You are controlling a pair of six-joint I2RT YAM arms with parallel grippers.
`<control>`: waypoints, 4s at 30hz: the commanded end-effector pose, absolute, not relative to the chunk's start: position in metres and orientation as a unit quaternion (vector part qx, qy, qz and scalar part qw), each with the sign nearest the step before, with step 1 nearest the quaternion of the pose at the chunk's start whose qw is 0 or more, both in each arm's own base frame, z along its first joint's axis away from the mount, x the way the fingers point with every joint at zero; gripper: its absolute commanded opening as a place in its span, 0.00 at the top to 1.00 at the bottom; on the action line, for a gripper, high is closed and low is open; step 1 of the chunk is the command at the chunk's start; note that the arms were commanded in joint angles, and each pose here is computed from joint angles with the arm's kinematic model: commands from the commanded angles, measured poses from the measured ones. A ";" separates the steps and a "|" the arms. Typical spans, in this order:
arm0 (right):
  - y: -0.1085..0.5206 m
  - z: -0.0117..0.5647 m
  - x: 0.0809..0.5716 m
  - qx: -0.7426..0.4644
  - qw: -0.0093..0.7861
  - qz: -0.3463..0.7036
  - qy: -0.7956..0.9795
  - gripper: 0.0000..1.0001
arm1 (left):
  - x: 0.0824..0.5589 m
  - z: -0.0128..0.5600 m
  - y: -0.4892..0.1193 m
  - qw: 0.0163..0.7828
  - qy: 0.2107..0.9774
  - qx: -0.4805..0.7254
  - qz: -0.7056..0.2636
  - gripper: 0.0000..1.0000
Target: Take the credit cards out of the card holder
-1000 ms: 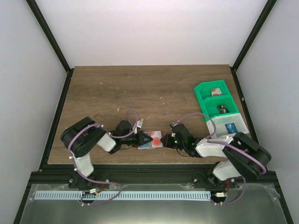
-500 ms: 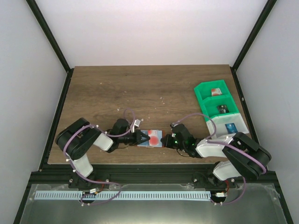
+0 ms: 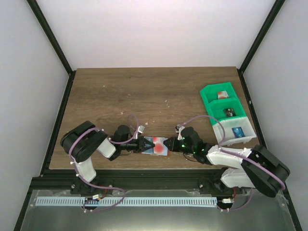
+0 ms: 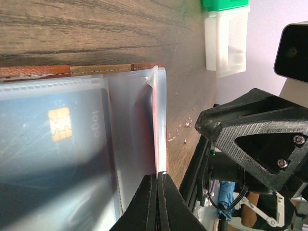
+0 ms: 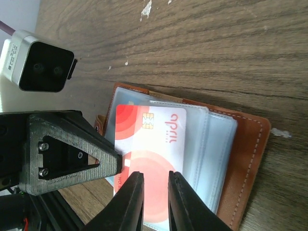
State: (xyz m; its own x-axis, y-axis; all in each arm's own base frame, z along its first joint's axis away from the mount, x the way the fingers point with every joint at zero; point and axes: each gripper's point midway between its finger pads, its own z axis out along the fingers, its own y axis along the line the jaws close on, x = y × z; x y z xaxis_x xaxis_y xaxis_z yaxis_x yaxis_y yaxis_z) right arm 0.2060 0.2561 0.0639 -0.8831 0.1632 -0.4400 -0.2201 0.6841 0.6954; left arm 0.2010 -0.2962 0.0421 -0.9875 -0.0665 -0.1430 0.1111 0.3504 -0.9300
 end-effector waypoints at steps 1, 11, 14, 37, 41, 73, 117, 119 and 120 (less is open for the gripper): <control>0.273 0.072 0.209 -0.042 0.235 0.412 0.879 0.84 | 0.204 0.042 -0.298 0.087 0.817 0.026 -0.569 1.00; 0.268 0.014 0.210 -0.025 0.180 0.343 0.922 0.87 | 0.214 0.031 -0.291 0.100 0.851 0.024 -0.516 1.00; 0.258 0.000 0.212 -0.017 0.183 0.315 0.931 0.88 | 0.218 0.028 -0.286 0.100 0.863 0.016 -0.495 1.00; 0.263 0.017 0.247 -0.068 0.241 0.262 0.932 0.88 | 0.240 0.053 -0.240 0.166 0.880 -0.034 -0.443 1.00; 0.270 0.047 0.254 -0.075 0.265 0.283 0.919 0.82 | 0.246 0.068 -0.230 0.199 0.882 -0.048 -0.425 1.00; 0.314 0.207 0.196 -0.009 0.242 0.619 0.747 0.59 | 0.218 0.208 -0.240 0.254 0.699 -0.069 -0.665 1.00; 0.172 0.237 0.312 -0.045 0.410 0.386 0.825 0.99 | 0.227 0.226 -0.238 0.287 0.828 0.053 -0.480 0.00; 0.150 0.237 0.330 -0.025 0.417 0.357 0.835 1.00 | 0.227 0.229 -0.237 0.289 0.834 0.075 -0.463 0.00; 0.139 0.238 0.338 -0.014 0.421 0.350 0.837 1.00 | 0.227 0.230 -0.236 0.291 0.838 0.084 -0.454 0.00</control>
State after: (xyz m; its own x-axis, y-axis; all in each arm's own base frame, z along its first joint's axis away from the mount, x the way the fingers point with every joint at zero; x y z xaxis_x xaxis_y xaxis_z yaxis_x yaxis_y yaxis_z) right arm 0.3202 0.1699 0.2396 -0.6462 0.3211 -0.6923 -0.3498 0.6816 0.6427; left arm 0.2347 -0.2439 0.2497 -0.8033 -0.2544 -0.5385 0.3885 0.4615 -0.7976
